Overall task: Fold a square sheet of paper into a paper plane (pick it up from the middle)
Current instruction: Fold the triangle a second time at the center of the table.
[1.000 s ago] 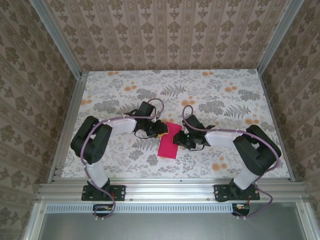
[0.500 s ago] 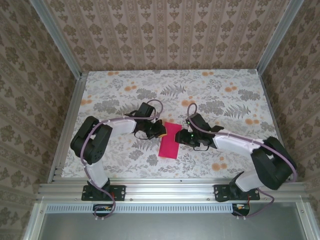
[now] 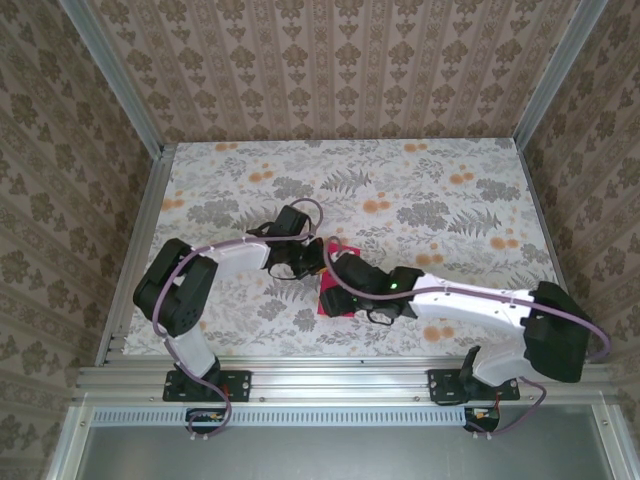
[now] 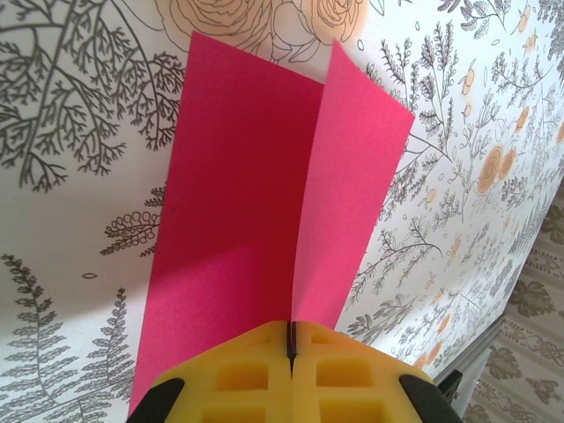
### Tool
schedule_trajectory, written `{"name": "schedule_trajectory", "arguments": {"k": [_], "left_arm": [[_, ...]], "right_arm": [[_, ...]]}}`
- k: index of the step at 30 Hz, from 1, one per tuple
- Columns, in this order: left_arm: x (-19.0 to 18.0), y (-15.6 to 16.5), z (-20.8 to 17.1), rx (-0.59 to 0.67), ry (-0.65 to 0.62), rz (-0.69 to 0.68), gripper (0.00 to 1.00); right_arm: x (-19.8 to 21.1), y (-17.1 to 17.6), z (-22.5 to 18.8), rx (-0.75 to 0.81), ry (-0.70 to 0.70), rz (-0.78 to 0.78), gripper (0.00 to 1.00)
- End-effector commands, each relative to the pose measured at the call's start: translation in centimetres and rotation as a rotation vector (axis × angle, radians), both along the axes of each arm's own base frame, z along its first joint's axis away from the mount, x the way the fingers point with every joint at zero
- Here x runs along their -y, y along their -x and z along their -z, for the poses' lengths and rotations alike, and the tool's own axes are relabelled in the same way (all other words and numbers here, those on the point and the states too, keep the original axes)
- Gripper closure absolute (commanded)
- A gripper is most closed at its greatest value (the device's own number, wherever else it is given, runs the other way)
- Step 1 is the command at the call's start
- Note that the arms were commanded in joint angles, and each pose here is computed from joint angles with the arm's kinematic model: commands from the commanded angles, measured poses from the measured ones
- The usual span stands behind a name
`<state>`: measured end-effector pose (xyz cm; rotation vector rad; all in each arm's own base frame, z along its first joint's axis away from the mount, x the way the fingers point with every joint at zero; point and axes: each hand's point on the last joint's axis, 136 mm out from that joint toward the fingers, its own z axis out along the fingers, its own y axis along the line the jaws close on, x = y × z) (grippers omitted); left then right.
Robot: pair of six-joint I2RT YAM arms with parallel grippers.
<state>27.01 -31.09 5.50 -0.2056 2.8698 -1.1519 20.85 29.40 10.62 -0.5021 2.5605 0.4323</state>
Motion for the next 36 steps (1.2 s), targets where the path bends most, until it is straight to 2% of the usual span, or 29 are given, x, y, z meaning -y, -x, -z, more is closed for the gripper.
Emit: {"name": "schedule_trajectory", "arguments": {"k": [1, 6, 14, 26, 33, 36], "left_arm": [[0.4, -0.1, -0.4, 0.004, 0.001, -0.001, 0.98], [0.4, -0.1, -0.4, 0.004, 0.001, 0.001, 0.98], [0.4, -0.1, -0.3, 0.004, -0.002, 0.002, 0.98], [0.3, 0.0, -0.2, 0.002, -0.012, 0.009, 0.97], [0.5, -0.1, -0.3, 0.004, -0.009, 0.016, 0.96], [0.4, 0.0, -0.3, 0.004, -0.012, 0.017, 0.93]], "right_arm": [[0.8, -1.1, 1.1, 0.062, 0.186, 0.000, 0.33], [-0.1, -1.0, 1.9, 0.084, 0.274, -0.022, 0.33], [-0.8, -0.4, 3.0, 0.061, 0.305, -0.043, 0.37], [-0.7, -0.3, 2.5, 0.088, 0.331, -0.044, 0.59], [-0.4, -0.3, 2.4, 0.095, 0.336, -0.040, 0.81], [-0.5, -0.4, 2.1, 0.101, 0.328, -0.037, 0.88]]}}
